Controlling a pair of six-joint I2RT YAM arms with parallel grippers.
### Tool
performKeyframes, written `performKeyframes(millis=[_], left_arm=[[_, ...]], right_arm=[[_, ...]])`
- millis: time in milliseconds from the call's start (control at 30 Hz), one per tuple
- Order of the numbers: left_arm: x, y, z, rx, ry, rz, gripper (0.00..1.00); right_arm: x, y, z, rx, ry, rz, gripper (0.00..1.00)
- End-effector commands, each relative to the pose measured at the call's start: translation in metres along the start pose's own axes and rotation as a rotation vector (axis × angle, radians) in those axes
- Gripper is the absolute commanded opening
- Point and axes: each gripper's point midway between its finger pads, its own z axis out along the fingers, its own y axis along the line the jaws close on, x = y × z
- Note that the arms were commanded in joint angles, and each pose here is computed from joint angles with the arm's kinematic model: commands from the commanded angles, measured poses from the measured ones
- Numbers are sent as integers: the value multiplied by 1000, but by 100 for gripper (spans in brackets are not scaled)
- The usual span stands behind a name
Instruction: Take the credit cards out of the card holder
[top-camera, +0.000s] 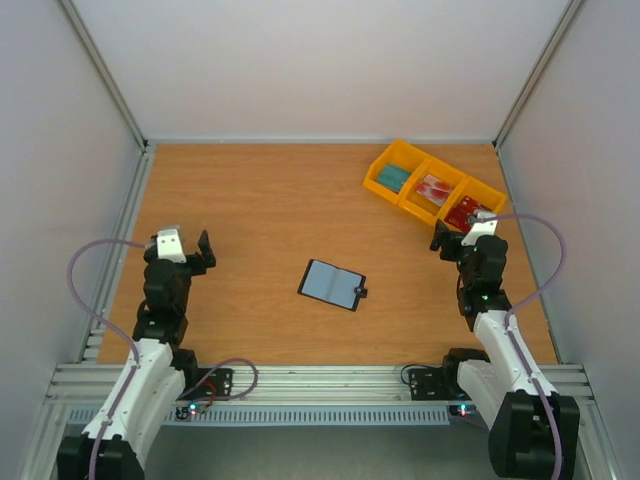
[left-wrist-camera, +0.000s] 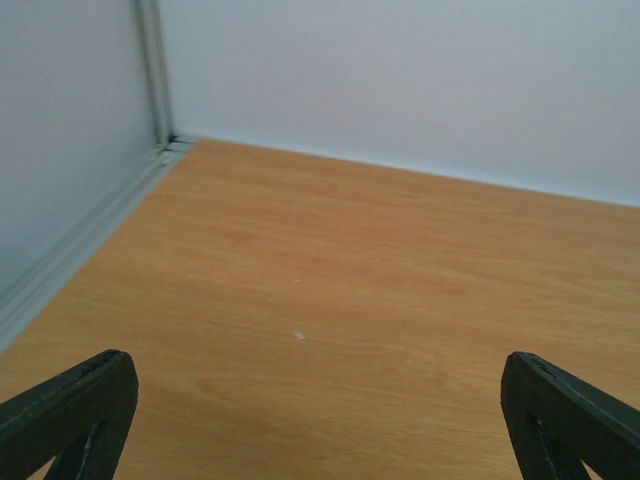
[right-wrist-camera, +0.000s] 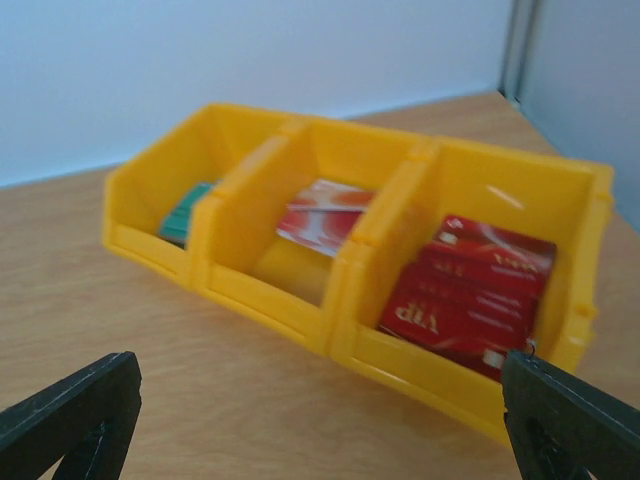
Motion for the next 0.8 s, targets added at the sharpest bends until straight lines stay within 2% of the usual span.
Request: performKeyframes(millis=[0, 167, 267, 433, 600, 767], left_arm=[[-11, 31, -2, -170, -100, 6, 99], [22, 30, 2, -146, -63, 9, 99], [15, 34, 0, -164, -140, -27, 99], [16, 51, 8, -272, -114, -37, 99], [19, 41, 28, -224, -92, -26, 99], [19, 26, 67, -169, -30, -18, 99]], right_arm=[[-6, -26, 5, 130, -118, 19, 99], [15, -30, 24, 123, -157, 2, 98], [25, -26, 33, 83, -198, -6, 98], [51, -30, 45, 81, -211, -21, 98], [59, -19, 59, 14, -176, -44, 99], [59, -18, 62, 5, -164, -50, 99]])
